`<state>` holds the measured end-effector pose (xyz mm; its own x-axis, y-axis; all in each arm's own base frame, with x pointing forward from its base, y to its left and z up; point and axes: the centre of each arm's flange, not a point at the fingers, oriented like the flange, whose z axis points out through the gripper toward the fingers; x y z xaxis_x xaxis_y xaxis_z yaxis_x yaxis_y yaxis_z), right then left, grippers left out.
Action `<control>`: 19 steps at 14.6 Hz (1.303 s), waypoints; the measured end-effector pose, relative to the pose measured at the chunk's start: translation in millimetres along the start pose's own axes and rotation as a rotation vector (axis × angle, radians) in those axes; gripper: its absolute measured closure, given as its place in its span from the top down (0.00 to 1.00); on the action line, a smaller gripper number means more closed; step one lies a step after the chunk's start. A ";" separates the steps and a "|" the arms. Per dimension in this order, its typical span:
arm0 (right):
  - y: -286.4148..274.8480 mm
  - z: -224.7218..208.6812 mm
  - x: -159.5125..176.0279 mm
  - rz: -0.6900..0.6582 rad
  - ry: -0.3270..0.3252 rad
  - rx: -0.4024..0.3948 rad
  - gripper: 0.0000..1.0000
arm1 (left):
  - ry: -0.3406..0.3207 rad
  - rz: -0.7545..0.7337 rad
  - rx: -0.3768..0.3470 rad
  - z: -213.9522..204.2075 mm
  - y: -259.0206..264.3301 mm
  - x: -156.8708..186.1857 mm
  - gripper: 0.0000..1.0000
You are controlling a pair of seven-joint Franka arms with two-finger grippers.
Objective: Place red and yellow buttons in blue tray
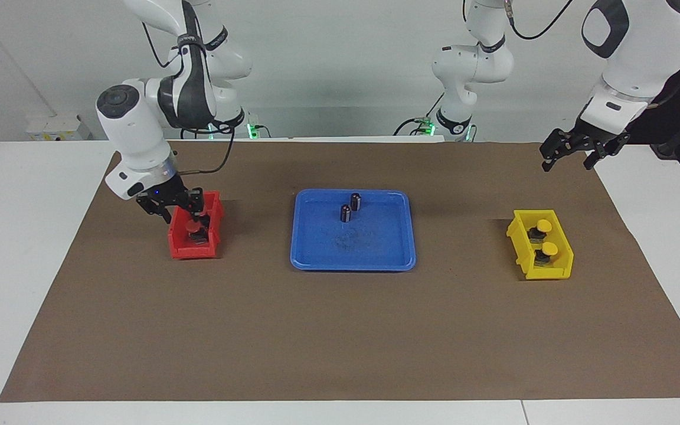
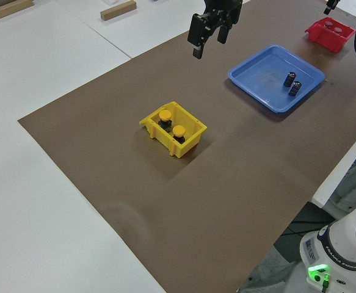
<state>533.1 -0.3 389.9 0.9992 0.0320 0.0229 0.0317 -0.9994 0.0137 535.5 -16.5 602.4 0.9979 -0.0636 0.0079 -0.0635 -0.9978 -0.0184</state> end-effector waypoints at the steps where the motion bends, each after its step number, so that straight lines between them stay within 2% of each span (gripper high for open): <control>1: 0.1 5.0 -1.2 0.001 -0.006 0.000 0.65 | 0.000 0.001 0.000 0.0 0.1 0.0 1.00; 13: -1.4 42.5 -20.8 0.001 0.004 0.002 0.59 | 0.002 -0.024 0.000 -0.1 -13.7 -0.3 1.00; 15: -1.3 44.7 -23.0 0.001 0.000 0.002 0.46 | 0.002 -0.023 0.013 -0.1 -15.2 -0.4 1.00; 16: -1.3 44.3 -23.2 0.001 0.001 0.002 0.46 | 0.009 -0.023 0.022 -0.7 -16.5 0.3 1.00; 17: -1.2 43.4 -23.3 0.001 -0.001 0.002 0.42 | 0.031 -0.028 0.027 -1.7 -19.9 2.7 0.99; 19: -0.7 33.6 -19.7 0.001 -0.029 0.003 0.42 | 0.076 -0.044 0.031 8.8 -34.8 9.0 0.91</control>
<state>514.2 -0.6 355.9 0.9995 0.0309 -0.0062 0.0310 -0.9995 0.0111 546.7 17.8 594.2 0.9962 -0.0217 0.0847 -0.0178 -0.9987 -0.0470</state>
